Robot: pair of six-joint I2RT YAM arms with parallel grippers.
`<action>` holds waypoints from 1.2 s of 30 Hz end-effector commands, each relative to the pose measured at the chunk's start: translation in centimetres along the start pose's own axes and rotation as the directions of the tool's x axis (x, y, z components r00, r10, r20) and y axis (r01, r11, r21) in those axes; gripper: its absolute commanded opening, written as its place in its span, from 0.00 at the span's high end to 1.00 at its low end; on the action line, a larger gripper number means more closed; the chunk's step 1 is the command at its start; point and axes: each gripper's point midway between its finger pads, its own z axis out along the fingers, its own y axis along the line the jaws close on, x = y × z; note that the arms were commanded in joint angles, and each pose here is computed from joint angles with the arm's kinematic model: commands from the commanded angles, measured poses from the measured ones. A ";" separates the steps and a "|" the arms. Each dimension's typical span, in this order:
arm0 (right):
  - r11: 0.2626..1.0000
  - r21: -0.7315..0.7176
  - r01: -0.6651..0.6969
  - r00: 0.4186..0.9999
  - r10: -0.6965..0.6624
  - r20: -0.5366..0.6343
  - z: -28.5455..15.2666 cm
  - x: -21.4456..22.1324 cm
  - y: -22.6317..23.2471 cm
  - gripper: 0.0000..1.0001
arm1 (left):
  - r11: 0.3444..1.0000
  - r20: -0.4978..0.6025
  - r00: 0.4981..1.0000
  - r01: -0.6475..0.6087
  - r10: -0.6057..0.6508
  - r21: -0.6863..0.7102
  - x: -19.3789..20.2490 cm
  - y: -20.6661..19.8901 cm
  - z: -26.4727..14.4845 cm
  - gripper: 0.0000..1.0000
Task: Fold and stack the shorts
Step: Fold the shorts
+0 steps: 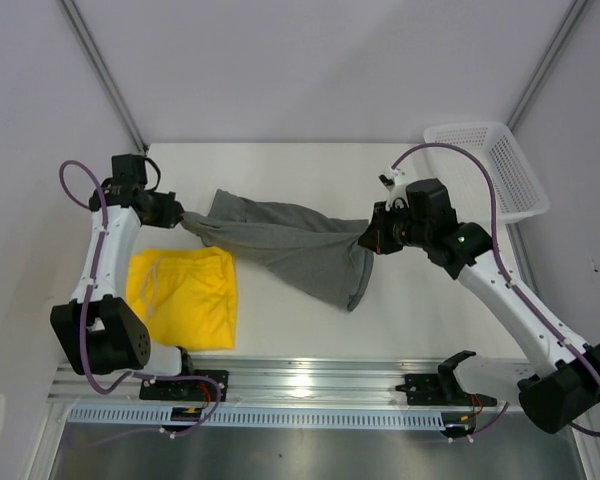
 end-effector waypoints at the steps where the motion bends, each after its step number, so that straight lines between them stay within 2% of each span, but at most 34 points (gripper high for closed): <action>1: 0.996 -0.086 0.001 0.995 0.008 0.103 -0.3 -4.6 1.1 1.00 | 0.995 0.035 0.995 0.094 -0.094 0.017 -1.4 -1.6 -0.5 1.00; 11: 0.997 -0.073 -0.024 0.995 0.031 0.094 3.2 -8.6 -0.6 1.00 | 0.972 0.029 0.972 0.235 -0.234 -0.032 -1.4 -1.9 0.7 1.00; 19: 0.994 -0.034 -0.105 0.992 0.107 0.061 6.7 -9.3 -3.7 1.00 | 0.970 -0.042 0.974 0.220 -0.225 -0.101 -0.9 -3.7 4.4 1.00; 23: 0.989 0.000 -0.149 0.988 0.149 0.047 7.8 -9.0 -5.5 1.00 | 0.966 -0.038 0.974 0.215 -0.223 -0.146 -1.4 -4.5 6.8 1.00; 28: 0.989 -0.051 -0.141 0.988 0.144 0.053 7.2 -9.0 -4.5 1.00 | 0.968 -0.046 0.981 0.176 -0.186 -0.179 -1.6 -5.0 8.1 1.00; 36: 0.992 -0.108 -0.065 0.994 0.073 0.076 2.4 -7.9 0.5 1.00 | 0.982 -0.084 0.990 0.100 -0.115 -0.160 -0.9 -4.1 6.6 1.00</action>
